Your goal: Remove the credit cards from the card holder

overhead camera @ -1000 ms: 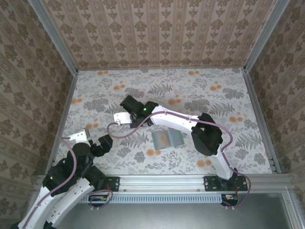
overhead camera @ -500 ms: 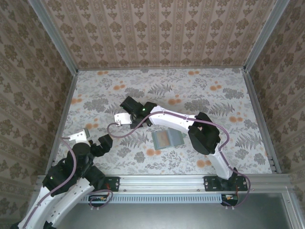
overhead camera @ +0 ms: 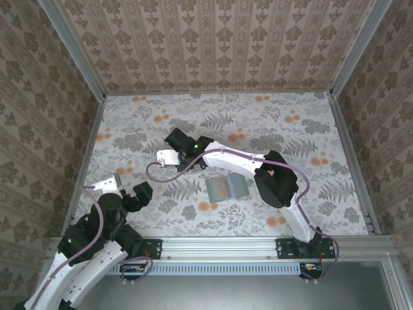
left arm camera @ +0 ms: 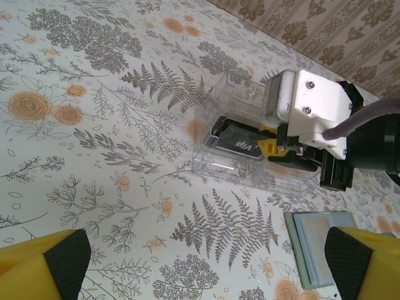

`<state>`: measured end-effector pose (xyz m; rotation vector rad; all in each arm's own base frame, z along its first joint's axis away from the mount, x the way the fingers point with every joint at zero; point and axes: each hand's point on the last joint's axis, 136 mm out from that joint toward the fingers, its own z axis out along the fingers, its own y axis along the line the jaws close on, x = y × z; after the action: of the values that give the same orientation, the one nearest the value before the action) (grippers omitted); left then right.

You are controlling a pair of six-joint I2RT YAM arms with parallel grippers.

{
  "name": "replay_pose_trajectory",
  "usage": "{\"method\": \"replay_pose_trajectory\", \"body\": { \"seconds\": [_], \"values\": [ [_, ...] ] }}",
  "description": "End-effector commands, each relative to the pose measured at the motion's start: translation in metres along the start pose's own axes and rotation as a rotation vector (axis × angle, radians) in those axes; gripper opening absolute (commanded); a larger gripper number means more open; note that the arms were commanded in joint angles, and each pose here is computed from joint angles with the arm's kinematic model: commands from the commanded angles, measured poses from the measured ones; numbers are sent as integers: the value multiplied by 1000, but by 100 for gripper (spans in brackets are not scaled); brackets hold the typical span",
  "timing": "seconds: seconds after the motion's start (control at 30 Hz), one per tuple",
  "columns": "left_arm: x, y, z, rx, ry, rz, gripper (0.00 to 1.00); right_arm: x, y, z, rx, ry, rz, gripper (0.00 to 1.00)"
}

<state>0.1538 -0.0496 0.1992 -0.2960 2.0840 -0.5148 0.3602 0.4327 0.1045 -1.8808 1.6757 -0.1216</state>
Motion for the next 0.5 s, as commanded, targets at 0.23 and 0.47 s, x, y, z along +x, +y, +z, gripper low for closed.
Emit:
{"method": "replay_pose_trajectory", "body": {
  "seconds": [0.23, 0.47],
  "values": [
    [1, 0, 2, 4, -8, -4, 100, 4, -27, 6, 110, 24, 48, 24],
    [2, -5, 5, 19, 7, 5, 100, -6, -36, -22, 127, -75, 162, 24]
  ]
}}
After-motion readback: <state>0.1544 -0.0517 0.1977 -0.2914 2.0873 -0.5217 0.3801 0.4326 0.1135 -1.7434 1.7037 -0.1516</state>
